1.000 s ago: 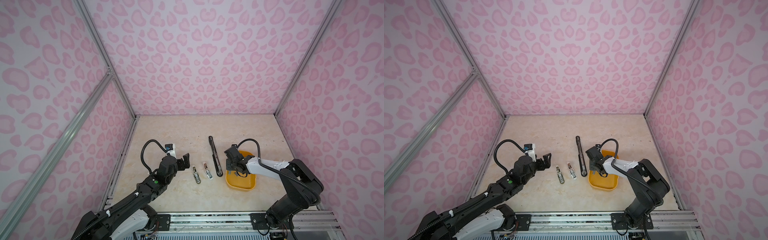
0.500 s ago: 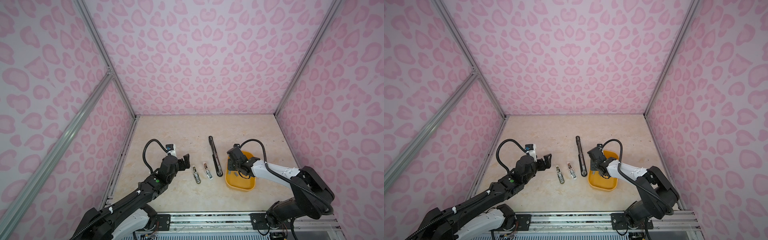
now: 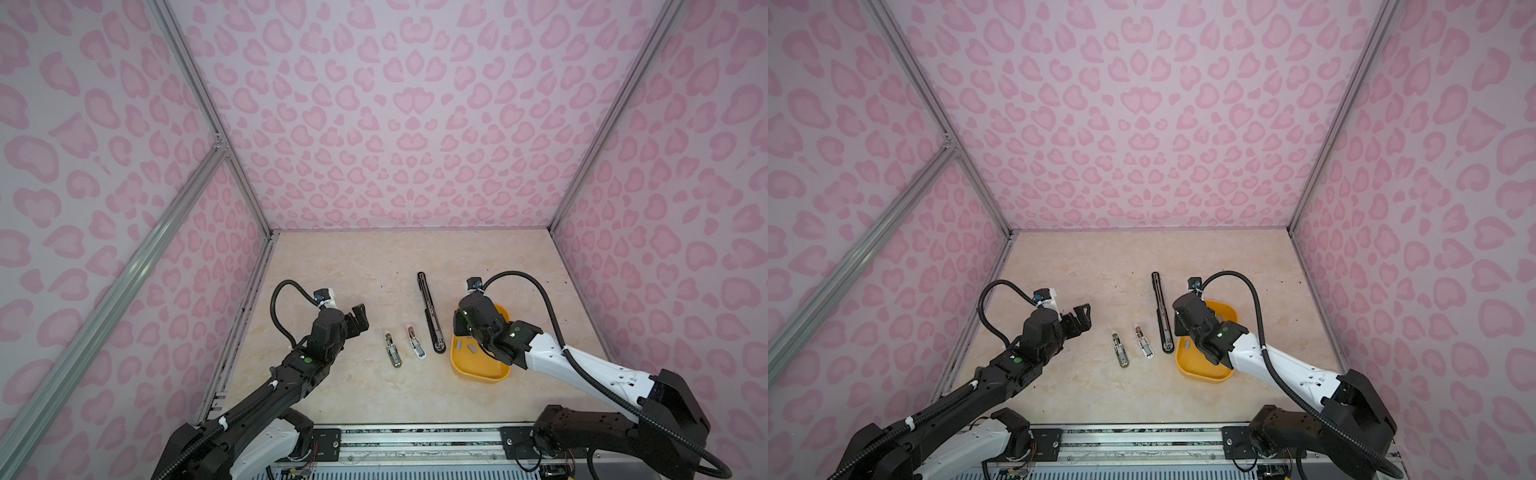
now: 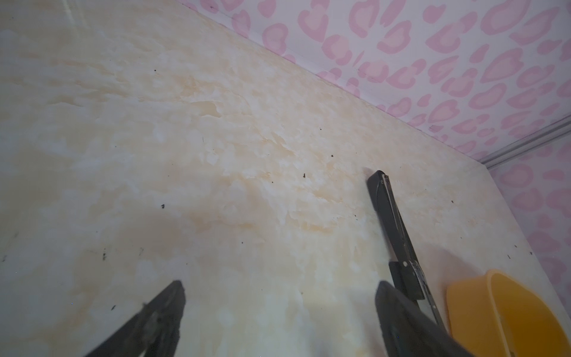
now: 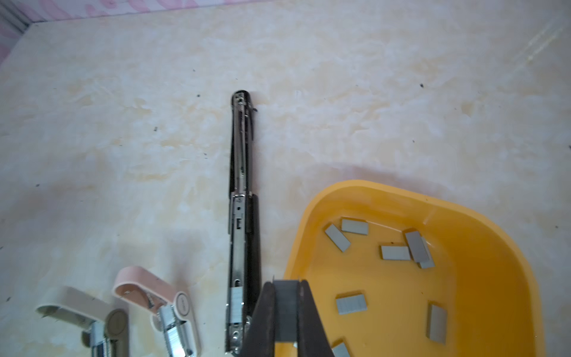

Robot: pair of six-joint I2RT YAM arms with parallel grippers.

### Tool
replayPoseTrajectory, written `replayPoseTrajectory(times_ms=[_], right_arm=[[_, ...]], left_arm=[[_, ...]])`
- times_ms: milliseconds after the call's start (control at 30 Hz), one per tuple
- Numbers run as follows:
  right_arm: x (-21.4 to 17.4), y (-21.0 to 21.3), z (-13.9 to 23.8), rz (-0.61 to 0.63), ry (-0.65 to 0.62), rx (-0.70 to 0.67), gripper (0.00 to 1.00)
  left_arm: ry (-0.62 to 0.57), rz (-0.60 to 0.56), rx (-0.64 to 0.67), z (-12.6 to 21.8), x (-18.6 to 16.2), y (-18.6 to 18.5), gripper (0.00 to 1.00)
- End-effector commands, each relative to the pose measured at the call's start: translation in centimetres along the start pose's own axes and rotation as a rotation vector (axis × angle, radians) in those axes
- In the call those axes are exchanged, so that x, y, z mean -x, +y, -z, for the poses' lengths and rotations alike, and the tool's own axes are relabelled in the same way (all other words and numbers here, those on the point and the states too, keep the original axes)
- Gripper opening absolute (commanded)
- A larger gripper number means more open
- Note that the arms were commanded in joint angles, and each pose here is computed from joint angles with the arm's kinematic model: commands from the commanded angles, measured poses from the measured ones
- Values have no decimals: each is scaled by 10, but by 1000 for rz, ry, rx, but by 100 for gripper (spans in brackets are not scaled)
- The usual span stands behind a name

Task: Load the staples into the stapler
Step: 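Lift the staple strip out of the tray with the right gripper, then carry the staple strip with the right gripper over the open white stapler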

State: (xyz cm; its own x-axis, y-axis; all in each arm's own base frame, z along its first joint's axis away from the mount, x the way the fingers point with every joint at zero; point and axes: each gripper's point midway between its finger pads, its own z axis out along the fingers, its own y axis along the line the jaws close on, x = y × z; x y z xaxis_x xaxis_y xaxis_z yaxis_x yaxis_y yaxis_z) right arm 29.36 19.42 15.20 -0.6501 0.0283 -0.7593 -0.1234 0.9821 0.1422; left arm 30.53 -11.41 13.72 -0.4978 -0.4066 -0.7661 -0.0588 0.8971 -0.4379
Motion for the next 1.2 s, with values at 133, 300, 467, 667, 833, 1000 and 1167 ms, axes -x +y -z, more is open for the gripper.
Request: replayPoseTrajectory(times_ms=[133, 300, 467, 667, 833, 1000, 1167], right_arm=[[21, 68, 30, 120, -109, 165, 8], [8, 120, 32, 237, -115, 245, 7], [-22, 149, 18, 274, -66, 316, 6], [-55, 167, 1, 277, 15, 371, 5], [-70, 171, -10, 284, 52, 357, 4], [-81, 170, -19, 260, 68, 342, 4], [-92, 172, -20, 268, 60, 328, 2]], left_arm=[[1, 57, -12, 4, 1, 1, 97], [-9, 67, -2, 5, 2, 4, 97], [-7, 80, 3, 4, 1, 9, 97], [-12, 86, 2, 4, 1, 11, 97], [-4, 92, 13, 2, 0, 16, 97], [1, 100, 21, 1, 0, 18, 97], [-2, 95, 21, 2, 2, 18, 97]])
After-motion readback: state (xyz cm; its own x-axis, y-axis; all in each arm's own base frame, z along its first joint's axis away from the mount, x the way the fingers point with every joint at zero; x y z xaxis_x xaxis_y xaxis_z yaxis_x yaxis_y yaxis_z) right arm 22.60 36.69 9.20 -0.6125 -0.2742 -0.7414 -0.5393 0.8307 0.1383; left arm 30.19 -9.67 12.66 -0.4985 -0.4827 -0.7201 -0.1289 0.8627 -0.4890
